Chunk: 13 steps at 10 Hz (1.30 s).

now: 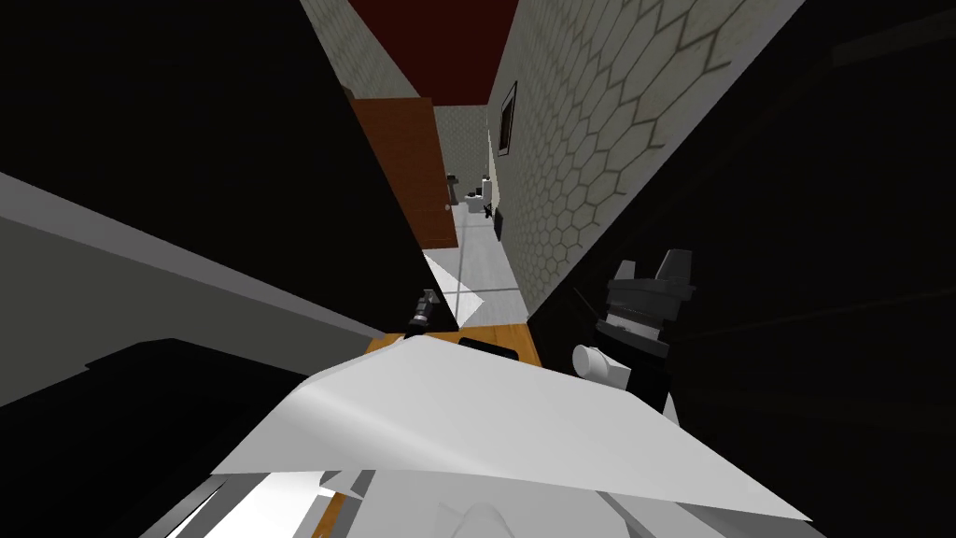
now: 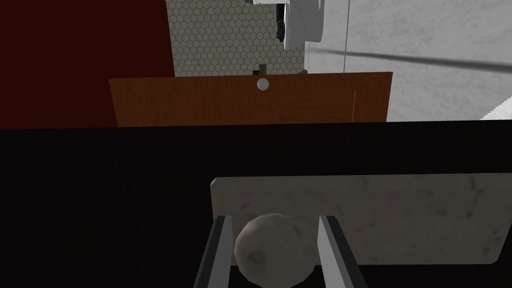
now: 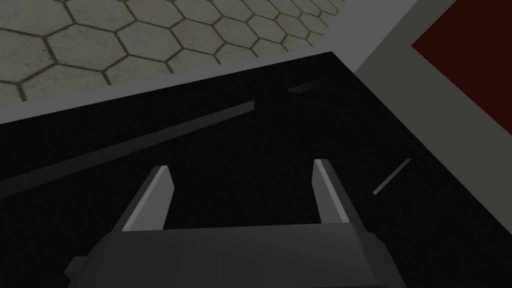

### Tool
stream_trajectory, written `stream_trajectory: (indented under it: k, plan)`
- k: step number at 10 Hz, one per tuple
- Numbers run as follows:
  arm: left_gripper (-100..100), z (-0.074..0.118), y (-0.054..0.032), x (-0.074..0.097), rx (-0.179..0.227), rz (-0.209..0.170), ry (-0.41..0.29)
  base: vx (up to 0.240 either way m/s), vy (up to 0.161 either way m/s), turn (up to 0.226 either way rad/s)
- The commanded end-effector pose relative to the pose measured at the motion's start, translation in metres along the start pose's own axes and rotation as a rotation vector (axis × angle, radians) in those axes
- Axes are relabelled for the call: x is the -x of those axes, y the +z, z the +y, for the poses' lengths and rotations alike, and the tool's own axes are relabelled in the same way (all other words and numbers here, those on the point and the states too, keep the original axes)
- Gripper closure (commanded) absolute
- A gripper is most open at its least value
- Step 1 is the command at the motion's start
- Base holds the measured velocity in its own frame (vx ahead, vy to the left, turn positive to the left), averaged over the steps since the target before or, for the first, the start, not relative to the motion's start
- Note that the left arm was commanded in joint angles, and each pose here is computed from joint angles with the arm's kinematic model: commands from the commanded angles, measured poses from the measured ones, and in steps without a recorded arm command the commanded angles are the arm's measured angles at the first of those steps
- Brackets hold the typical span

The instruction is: Pull the door open

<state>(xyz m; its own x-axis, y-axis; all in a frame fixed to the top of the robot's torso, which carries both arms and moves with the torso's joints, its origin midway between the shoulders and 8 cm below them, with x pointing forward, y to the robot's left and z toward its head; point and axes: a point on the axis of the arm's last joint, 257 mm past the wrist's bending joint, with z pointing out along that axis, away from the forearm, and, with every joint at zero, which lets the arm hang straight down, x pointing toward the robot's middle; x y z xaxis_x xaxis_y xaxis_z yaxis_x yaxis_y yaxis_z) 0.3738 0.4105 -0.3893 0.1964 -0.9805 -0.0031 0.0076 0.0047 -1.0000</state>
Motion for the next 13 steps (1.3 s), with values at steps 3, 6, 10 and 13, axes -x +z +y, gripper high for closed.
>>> stream_trajectory:
  k: [3, 6, 10, 13]
  plan:
    - [100, 0.002, -0.0144, 0.002, 0.007, 0.041, -0.001, -0.208, 0.029, -0.13]
    - [100, 0.002, -0.0228, 0.001, 0.008, 0.076, -0.003, -0.214, 0.033, -0.121]
    - [100, 0.005, -0.0406, 0.0, 0.012, 0.114, -0.003, -0.151, 0.027, -0.1]
    - [100, 0.003, -0.0565, 0.001, 0.009, 0.152, -0.003, -0.213, 0.041, -0.12]
